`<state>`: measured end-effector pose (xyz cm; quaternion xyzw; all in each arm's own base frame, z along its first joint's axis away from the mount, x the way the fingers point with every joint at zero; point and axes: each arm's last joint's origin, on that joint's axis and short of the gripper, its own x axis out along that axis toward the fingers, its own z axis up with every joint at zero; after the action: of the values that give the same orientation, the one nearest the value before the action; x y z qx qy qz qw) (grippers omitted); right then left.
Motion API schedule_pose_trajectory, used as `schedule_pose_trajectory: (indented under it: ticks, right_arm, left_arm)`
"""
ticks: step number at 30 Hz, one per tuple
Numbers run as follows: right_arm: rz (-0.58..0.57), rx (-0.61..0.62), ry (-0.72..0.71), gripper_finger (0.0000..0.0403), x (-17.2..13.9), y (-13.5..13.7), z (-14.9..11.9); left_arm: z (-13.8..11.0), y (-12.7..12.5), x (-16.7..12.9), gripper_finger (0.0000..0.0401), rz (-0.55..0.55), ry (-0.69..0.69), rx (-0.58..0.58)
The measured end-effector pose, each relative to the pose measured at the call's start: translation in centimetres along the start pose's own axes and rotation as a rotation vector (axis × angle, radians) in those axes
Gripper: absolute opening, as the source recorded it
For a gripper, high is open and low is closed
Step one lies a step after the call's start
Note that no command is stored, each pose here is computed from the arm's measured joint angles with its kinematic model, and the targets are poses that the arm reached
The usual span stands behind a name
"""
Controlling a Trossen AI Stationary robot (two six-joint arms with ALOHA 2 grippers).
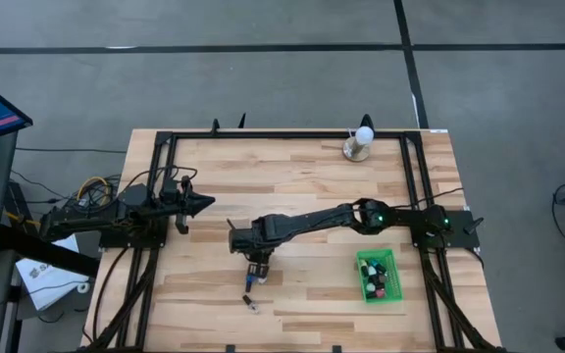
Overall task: Pick & Place Nail Polish
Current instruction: Put the pink nail polish into the green bin
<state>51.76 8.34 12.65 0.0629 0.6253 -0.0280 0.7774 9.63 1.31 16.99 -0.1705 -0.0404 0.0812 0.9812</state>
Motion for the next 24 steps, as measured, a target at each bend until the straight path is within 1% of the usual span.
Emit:
schedule_pose_trajectory:
  ticks: [4,9,11,13,15,17,19,21,24]
  right_arm:
    - [0.003,0.027,0.000,0.0090,-0.1,0.0,0.0]
    - [0.008,0.067,-0.011,0.0090,-1.1,0.0,0.1]
    - [0.002,0.077,0.021,0.0090,-1.7,-0.1,-0.3]
    - [0.005,0.090,0.018,0.0090,-1.9,0.1,-0.3]
    - [-0.003,0.098,0.042,0.0090,-2.7,0.0,-0.6]
    - [0.002,0.106,0.026,0.0090,-3.5,0.1,-0.5]
    - [-0.011,0.105,0.056,0.0090,-4.5,0.2,-1.0]
    - [-0.008,0.110,0.040,0.0090,-5.1,0.4,-0.9]
    - [-0.018,0.107,0.070,0.0090,-6.4,0.8,-1.6]
  left_arm:
    - [0.0,0.0,0.0,0.0001,0.000,0.000,0.000]
    - [0.0,0.0,0.0,0.0001,0.000,0.000,0.000]
    - [0.0,0.0,0.0,0.0001,0.000,0.000,0.000]
    - [0.0,0.0,0.0,0.0001,0.000,0.000,0.000]
    - [0.0,0.0,0.0,0.0001,0.000,0.000,0.000]
    - [0.0,0.0,0.0,0.0001,0.000,0.000,0.000]
    - [0.0,0.0,0.0,0.0001,0.000,0.000,0.000]
    - [0.0,0.0,0.0,0.0001,0.000,-0.001,0.000]
    - [0.0,0.0,0.0,0.0001,0.000,-0.001,0.000]
